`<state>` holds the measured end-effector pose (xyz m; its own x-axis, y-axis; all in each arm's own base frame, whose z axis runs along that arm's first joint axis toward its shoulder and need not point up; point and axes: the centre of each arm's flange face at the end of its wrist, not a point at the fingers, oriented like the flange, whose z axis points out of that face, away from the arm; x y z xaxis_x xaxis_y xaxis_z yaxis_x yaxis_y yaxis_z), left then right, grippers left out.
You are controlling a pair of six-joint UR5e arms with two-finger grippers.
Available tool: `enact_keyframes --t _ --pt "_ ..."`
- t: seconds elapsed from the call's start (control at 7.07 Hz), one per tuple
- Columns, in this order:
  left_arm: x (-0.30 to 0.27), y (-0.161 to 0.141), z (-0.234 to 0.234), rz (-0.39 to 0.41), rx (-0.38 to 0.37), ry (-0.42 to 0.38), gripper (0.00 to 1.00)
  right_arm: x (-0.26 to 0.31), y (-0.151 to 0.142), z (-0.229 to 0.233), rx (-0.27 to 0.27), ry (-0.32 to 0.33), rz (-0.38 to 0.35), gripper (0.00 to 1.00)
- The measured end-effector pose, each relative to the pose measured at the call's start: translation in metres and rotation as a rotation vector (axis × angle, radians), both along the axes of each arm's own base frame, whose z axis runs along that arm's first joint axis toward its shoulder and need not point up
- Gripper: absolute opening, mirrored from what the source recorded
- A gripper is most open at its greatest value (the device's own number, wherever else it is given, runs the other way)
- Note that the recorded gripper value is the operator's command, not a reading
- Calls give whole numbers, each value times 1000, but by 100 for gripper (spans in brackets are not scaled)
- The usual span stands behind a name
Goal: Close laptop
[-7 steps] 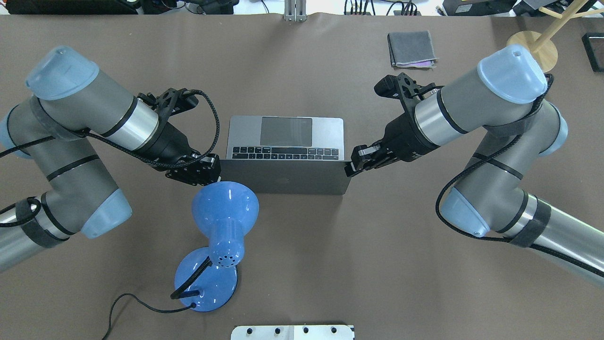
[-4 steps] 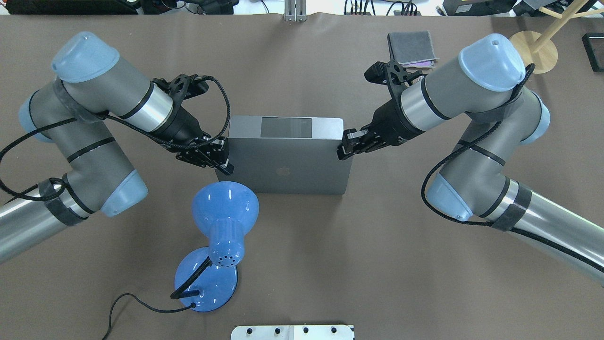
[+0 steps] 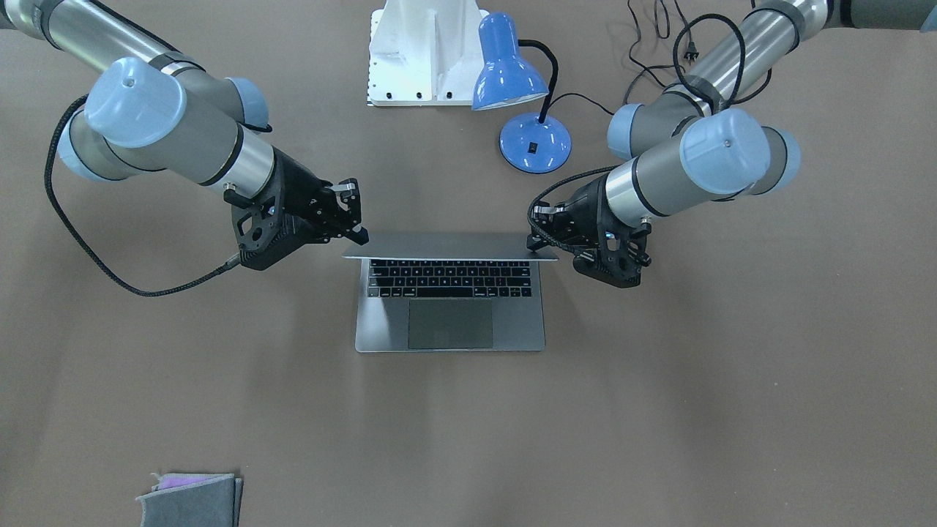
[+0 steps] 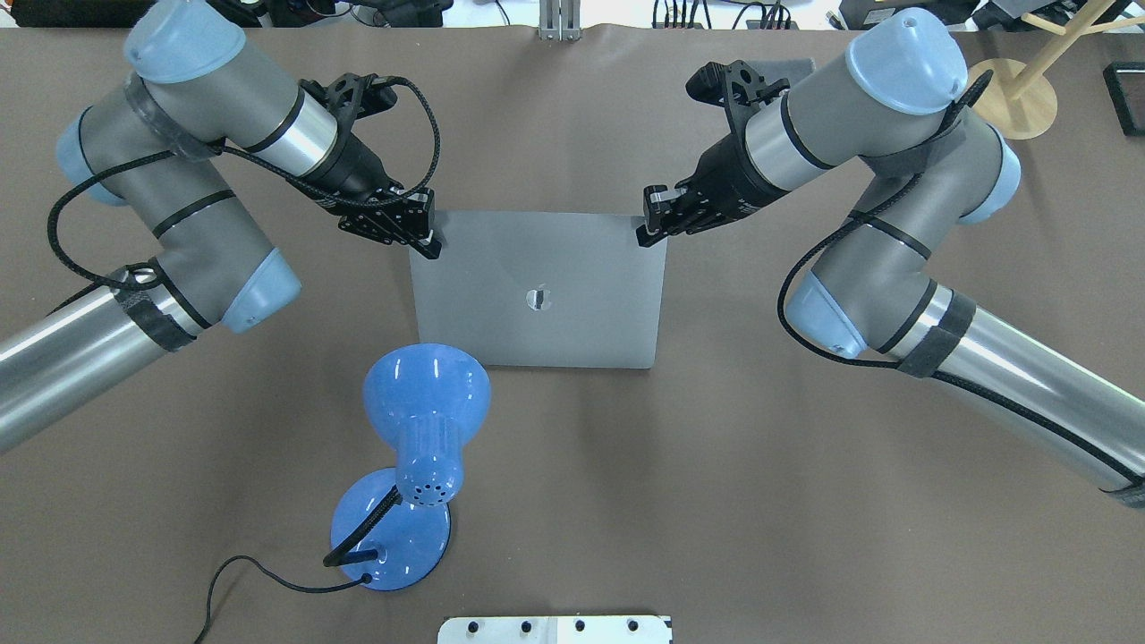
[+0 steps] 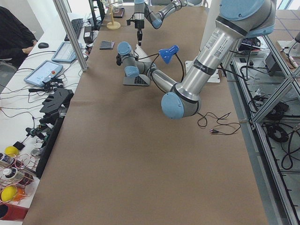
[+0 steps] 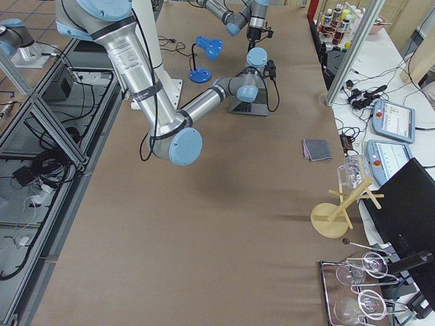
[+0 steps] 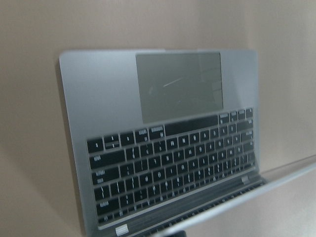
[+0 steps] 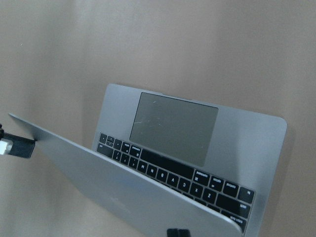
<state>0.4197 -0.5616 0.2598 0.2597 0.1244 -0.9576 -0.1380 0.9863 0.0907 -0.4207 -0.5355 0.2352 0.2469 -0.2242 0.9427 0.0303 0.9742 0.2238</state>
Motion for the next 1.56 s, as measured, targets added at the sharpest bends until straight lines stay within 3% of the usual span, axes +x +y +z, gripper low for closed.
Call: enact_keyframes --t 0.57,0.99,1.56 --pt "20 -31 15 -46 14 -55 0 -53 -57 7 -47 81 33 0" --pt "57 -60 18 -132 59 -138 0 -73 -69 15 -64 116 45 0" --pt "97 -61 39 -181 108 -222 0 -116 -79 23 -49 183 65 0"
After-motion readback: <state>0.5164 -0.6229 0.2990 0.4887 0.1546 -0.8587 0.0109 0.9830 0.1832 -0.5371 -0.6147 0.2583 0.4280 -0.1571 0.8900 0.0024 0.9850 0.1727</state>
